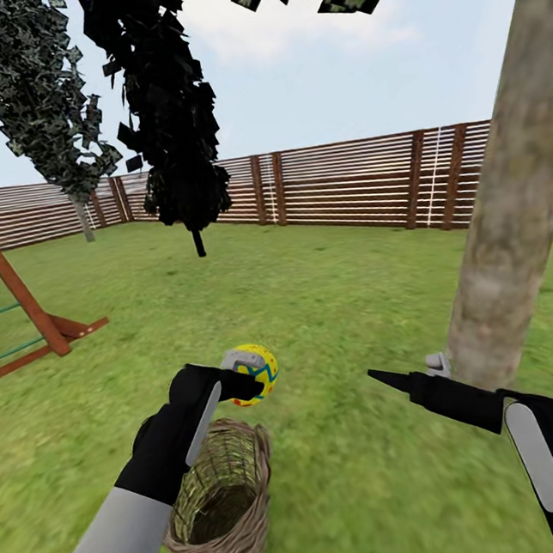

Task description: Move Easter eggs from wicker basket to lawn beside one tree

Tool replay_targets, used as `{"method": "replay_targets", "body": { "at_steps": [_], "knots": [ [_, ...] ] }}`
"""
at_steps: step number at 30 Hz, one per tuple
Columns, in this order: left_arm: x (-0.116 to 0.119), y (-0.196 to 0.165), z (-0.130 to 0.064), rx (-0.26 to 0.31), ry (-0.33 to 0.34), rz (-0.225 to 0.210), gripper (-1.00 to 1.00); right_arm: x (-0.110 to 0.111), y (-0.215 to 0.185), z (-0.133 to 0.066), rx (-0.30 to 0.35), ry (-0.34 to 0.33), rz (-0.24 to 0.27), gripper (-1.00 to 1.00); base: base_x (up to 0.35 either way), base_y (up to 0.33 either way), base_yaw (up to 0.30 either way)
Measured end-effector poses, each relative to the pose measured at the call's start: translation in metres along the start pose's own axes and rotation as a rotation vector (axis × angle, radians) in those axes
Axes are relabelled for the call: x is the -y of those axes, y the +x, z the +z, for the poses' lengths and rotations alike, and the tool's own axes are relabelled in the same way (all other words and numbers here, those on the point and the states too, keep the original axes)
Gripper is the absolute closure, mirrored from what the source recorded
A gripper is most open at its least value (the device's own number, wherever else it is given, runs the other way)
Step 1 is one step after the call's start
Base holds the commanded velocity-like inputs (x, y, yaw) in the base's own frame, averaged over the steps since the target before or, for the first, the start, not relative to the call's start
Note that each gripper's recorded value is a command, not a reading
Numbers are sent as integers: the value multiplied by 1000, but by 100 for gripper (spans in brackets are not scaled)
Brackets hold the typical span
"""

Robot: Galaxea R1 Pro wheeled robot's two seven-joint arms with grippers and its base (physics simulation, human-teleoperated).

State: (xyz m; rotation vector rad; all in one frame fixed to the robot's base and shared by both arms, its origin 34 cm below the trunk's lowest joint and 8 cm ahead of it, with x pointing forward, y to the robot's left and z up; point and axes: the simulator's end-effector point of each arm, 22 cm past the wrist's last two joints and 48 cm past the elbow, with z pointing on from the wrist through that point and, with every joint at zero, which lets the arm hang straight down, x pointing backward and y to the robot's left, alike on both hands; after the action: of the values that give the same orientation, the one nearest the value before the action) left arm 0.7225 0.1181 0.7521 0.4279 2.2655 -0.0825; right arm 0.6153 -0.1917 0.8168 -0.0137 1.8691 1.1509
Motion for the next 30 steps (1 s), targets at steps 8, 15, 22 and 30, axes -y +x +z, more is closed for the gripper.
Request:
{"method": "replay_targets", "body": {
  "at_steps": [8, 15, 22, 30],
  "knots": [
    [1, -1, -4, 5, -2, 4, 100, -4, -2, -1, 4, -5, -8, -100, -250, -186, -217],
    [3, -4, -7, 11, -4, 12, 100, -8, -4, -3, 8, -8, -13, -100, -268, -174, -217],
    [3, -7, -11, 19, -7, 14, 100, -11, -6, -4, 13, -12, -19, -100, -270, -173, -217],
    [3, -10, -15, 26, -10, 17, 100, -15, -8, -6, 18, -16, -26, -100, -251, -181, -217]
  ]
}}
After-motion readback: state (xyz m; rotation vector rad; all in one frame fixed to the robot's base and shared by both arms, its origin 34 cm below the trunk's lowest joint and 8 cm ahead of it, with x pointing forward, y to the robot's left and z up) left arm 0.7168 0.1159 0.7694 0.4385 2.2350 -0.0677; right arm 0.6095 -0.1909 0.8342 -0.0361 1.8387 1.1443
